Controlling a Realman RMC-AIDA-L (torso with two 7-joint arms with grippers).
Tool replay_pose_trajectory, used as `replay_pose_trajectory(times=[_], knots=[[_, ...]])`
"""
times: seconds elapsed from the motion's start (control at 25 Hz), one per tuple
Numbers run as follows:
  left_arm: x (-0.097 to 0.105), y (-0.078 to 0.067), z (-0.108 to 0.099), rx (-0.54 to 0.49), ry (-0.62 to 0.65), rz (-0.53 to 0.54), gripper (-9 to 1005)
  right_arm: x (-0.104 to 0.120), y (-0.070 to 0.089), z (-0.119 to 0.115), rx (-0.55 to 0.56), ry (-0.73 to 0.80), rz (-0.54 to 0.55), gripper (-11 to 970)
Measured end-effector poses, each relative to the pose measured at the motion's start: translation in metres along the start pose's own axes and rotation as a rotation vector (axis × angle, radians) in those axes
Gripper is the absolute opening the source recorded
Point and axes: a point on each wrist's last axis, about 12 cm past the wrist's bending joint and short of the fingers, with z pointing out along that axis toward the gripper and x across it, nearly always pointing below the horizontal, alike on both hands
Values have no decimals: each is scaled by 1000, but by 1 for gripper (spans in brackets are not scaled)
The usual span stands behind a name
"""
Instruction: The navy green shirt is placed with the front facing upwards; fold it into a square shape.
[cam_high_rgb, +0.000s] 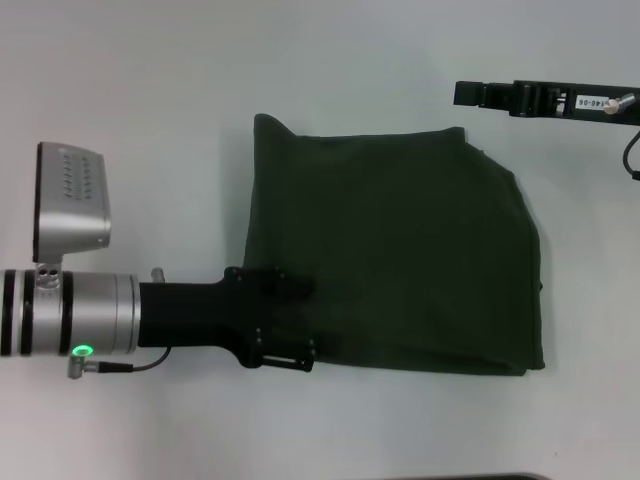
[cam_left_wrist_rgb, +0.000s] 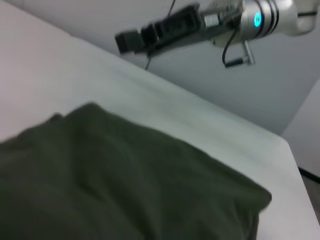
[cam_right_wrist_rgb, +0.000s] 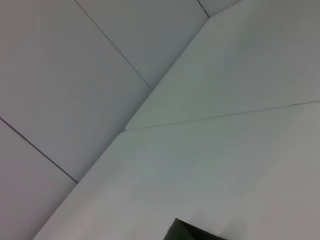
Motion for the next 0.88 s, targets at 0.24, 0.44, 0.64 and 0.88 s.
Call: replay_pose_trajectory(times=[0.24, 0.44, 0.64, 0.88], knots=[[3, 1, 0, 14, 66, -22, 905, 0, 0, -1, 2, -2, 0, 10], [-4, -2, -3, 44, 45, -3, 904, 0, 0, -1, 1, -3, -1, 10], [-19, -10, -10, 132, -4, 50, 904, -1, 0, 0, 0, -1, -2, 9], [-33, -8, -14, 121, -79, 96, 904, 1, 0, 1, -2, 4, -6, 10]])
